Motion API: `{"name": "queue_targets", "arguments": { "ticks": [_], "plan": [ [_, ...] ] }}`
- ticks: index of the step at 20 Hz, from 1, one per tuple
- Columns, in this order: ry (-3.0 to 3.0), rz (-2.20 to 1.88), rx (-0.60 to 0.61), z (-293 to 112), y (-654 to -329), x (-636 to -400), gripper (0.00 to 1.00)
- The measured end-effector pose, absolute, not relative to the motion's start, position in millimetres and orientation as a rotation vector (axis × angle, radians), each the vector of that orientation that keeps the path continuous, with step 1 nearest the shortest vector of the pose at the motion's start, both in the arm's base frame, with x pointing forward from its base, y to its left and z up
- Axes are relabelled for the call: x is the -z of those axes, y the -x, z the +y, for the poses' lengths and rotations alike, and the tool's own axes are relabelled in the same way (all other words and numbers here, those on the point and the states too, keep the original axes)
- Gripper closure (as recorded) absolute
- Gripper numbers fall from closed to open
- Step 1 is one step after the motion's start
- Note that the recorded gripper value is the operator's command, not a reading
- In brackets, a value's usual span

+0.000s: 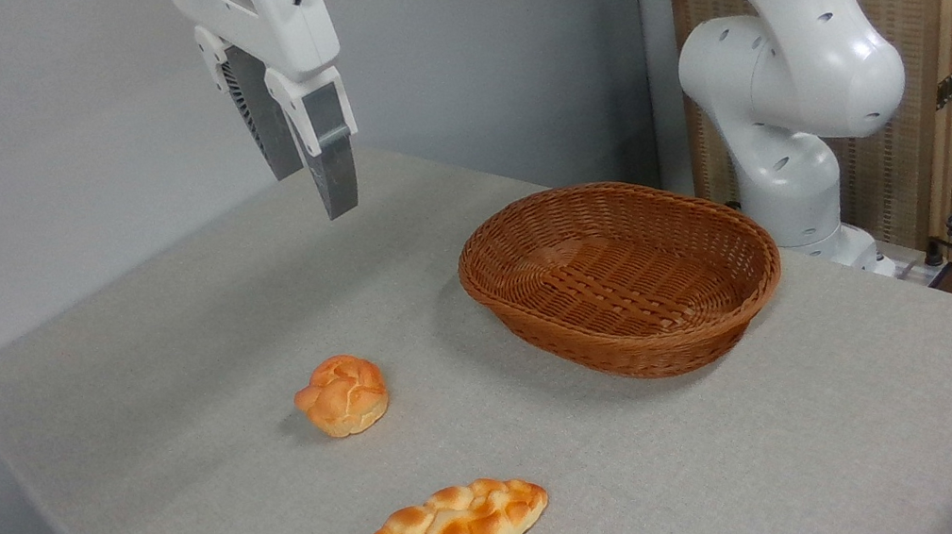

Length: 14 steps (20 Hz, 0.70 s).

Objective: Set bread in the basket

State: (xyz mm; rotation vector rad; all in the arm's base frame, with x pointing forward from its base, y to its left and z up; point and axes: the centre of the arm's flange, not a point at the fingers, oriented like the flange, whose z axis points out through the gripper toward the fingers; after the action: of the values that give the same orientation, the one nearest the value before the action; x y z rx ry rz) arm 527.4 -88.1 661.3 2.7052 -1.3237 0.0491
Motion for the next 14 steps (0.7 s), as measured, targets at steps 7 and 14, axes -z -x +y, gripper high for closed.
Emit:
{"name": "queue_targets", "arguments": {
  "ticks": [7, 14],
  "plan": [
    [-2.692, -1.344, -0.034, -96.4, -525.3, -659.3, 0.00],
    [-2.690, -1.343, -0.023, -96.3, -524.6, -658.1, 0.00]
  ]
}}
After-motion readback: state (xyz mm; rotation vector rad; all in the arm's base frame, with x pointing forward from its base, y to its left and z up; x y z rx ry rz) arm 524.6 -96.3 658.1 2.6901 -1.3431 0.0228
